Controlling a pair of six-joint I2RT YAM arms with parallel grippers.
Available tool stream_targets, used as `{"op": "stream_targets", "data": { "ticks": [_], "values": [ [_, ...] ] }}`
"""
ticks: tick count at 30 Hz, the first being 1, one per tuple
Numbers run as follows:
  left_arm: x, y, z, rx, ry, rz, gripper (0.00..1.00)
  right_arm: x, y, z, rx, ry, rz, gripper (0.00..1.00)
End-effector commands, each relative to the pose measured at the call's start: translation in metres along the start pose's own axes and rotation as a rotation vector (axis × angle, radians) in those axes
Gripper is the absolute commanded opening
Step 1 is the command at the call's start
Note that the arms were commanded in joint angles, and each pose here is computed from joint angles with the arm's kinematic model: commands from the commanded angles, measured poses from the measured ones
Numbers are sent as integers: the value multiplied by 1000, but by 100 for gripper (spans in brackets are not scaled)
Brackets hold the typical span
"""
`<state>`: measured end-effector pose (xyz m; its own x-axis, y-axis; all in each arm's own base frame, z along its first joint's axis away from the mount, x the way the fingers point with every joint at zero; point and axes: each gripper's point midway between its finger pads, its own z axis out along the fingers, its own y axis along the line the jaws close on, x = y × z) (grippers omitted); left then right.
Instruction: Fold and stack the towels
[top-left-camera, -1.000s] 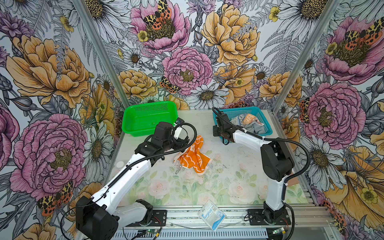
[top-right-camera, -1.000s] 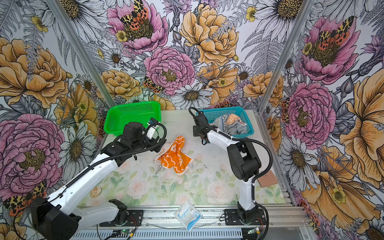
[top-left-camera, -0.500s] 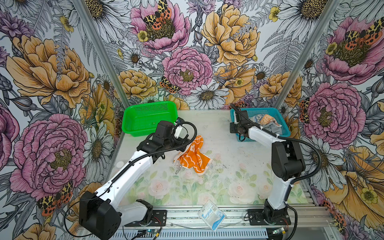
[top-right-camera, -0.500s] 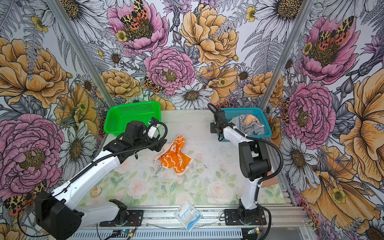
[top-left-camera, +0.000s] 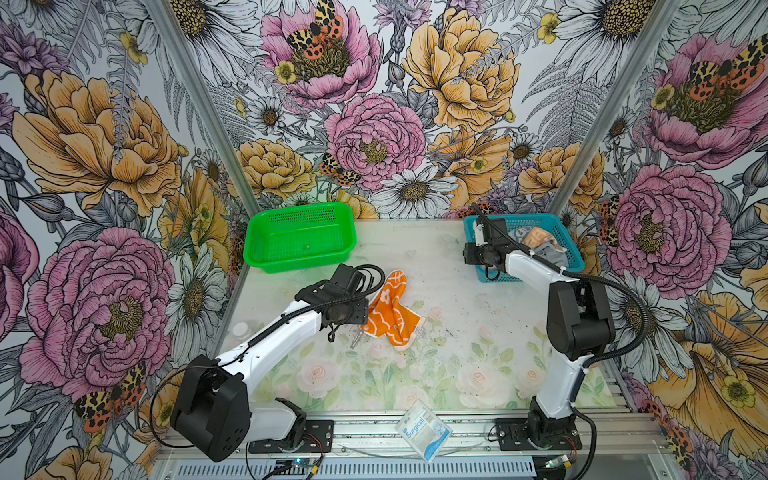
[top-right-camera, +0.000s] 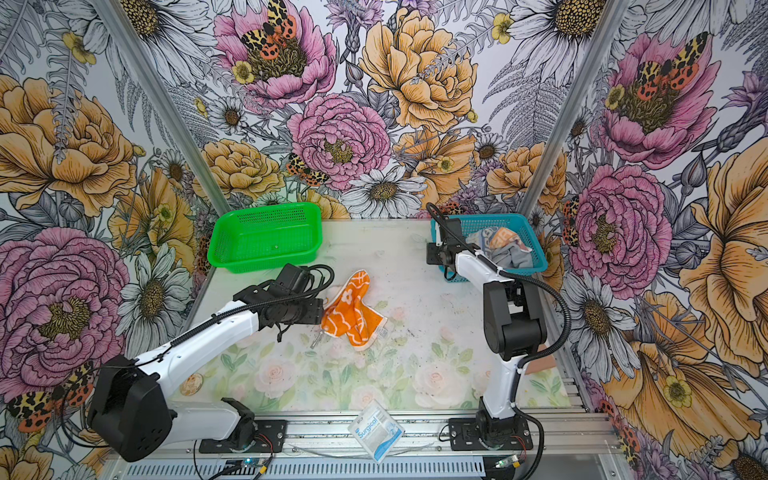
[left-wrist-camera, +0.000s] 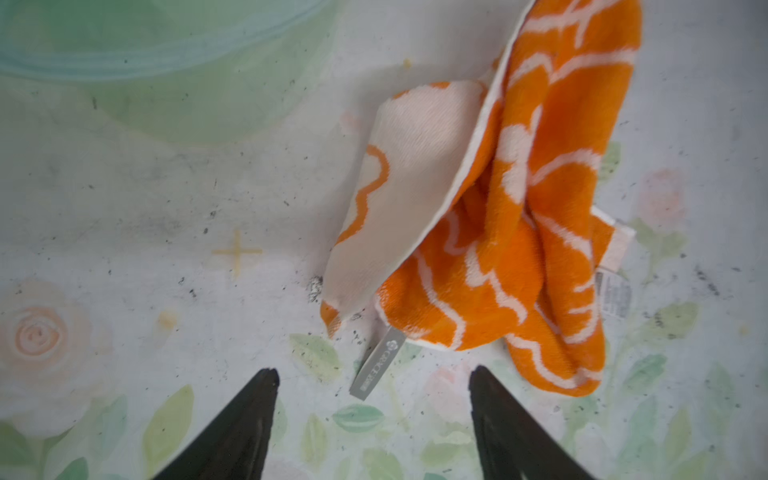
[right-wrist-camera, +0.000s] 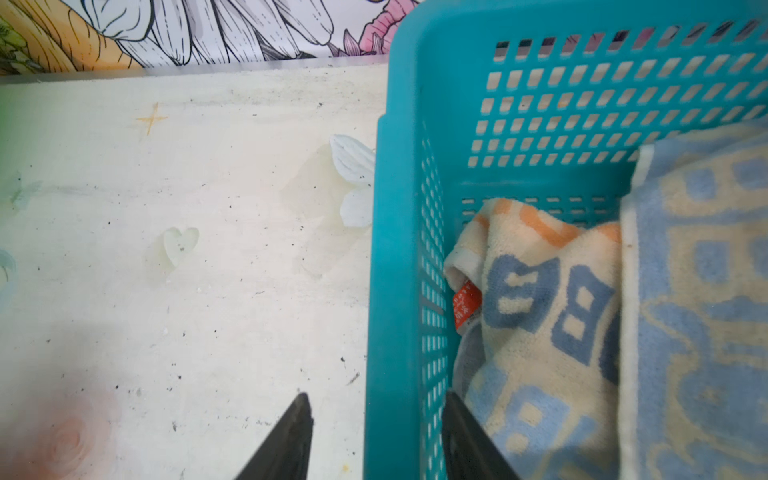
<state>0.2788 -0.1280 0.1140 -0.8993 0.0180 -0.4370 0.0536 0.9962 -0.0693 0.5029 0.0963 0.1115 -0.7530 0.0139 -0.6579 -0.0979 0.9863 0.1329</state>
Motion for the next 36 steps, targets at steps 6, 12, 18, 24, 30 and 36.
{"op": "stream_targets", "data": {
  "ticks": [6, 12, 18, 24, 30, 36],
  "values": [
    [20, 8, 6, -11, 31, -85, 66, -28, 45, -59, -104, -113, -45, 59],
    [13, 0, 25, 12, 30, -74, 59, 19, 95, -80, -246, -43, -39, 58],
    [9, -7, 44, 4, 66, -55, 53, 106, 138, -71, -364, 164, -23, 55],
    [8, -9, 54, -13, 72, -42, 52, 154, 154, -64, -377, 250, -33, 56],
    [10, -7, 61, -26, 92, -48, 15, 175, 177, -52, -429, 322, -51, 55],
    [12, -3, 58, -32, 84, -62, 0, 189, 181, -39, -406, 362, -67, 54]
  ]
}}
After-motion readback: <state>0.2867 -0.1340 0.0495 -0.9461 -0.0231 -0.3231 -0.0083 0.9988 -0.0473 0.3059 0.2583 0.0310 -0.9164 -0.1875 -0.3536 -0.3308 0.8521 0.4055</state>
